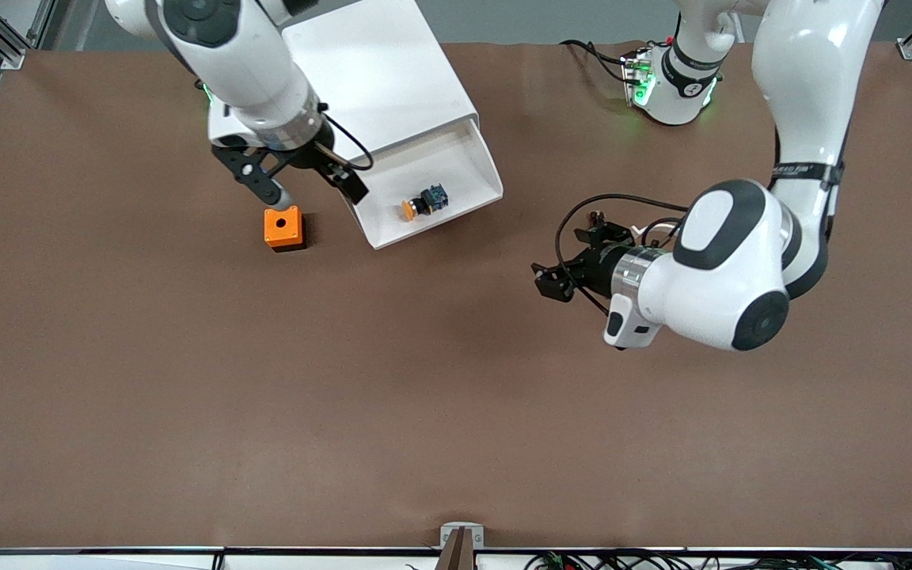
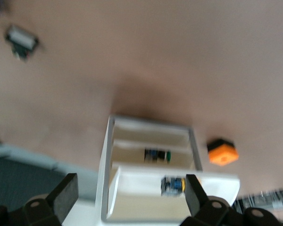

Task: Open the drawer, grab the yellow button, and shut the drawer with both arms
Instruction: 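Withdraw the left gripper while the right gripper reaches into the drawer, then grasp the yellow mushroom button in the drawer with the right gripper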

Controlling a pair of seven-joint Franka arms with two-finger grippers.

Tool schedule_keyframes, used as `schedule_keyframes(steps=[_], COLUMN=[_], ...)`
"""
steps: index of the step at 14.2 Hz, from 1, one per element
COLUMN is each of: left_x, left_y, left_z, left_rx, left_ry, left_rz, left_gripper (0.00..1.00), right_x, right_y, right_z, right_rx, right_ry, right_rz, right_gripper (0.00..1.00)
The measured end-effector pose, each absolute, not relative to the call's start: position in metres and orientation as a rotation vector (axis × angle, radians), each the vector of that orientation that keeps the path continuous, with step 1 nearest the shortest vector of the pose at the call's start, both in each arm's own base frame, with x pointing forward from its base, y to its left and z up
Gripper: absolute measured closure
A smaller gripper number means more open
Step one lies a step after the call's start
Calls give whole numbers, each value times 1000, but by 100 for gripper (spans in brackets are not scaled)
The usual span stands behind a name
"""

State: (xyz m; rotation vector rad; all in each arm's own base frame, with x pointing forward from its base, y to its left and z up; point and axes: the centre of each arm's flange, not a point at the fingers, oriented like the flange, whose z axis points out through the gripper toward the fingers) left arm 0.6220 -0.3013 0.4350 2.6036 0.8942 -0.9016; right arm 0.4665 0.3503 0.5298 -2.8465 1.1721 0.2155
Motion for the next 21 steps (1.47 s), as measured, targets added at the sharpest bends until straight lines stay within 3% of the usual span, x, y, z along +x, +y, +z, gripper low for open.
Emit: schedule_keyframes(steps=[10,21], left_x=[629,600], left_y=[-331,-382], left_z=[434,422], left_rx=[2877,2973], left_ry=[836,812], left_rz=[-371,-266], left_gripper=[0,0], right_x=[439,415], right_y=[423,456], right_z=[455,410], right_rx=[-2725,-2724], right_ry=[1363,1387], right_rz=[210,204], right_gripper=[0,0])
